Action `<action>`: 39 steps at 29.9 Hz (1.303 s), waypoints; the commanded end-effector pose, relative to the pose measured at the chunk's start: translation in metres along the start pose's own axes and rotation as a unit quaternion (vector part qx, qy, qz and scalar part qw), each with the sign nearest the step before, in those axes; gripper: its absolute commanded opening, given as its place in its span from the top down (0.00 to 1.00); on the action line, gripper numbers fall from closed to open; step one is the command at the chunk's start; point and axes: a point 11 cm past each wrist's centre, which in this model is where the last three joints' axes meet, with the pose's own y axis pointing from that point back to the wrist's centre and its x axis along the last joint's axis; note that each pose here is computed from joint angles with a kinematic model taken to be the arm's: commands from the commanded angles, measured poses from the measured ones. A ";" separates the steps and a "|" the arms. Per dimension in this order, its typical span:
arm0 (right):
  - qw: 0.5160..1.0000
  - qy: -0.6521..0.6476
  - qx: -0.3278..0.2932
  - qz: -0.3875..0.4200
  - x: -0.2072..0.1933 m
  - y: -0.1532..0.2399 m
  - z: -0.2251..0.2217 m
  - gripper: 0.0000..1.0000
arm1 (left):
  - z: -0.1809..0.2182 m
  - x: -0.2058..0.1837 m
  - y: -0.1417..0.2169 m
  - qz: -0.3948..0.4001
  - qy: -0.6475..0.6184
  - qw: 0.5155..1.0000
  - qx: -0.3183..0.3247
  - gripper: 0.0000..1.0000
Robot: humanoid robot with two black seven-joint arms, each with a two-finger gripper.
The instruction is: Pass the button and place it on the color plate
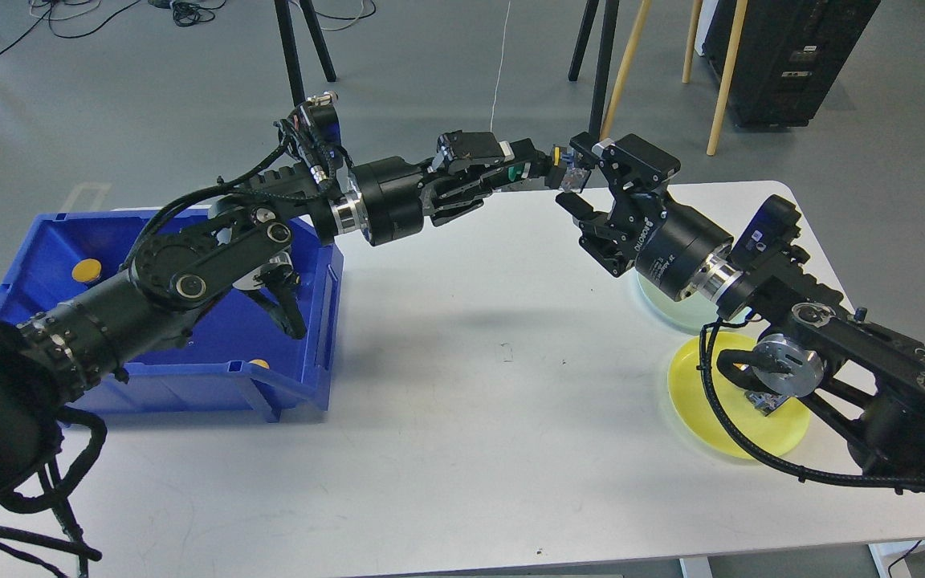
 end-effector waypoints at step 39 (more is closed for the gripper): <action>0.854 -0.198 -0.209 0.434 0.140 0.083 0.146 0.99 | -0.002 0.005 0.002 0.028 0.048 0.998 -0.019 0.04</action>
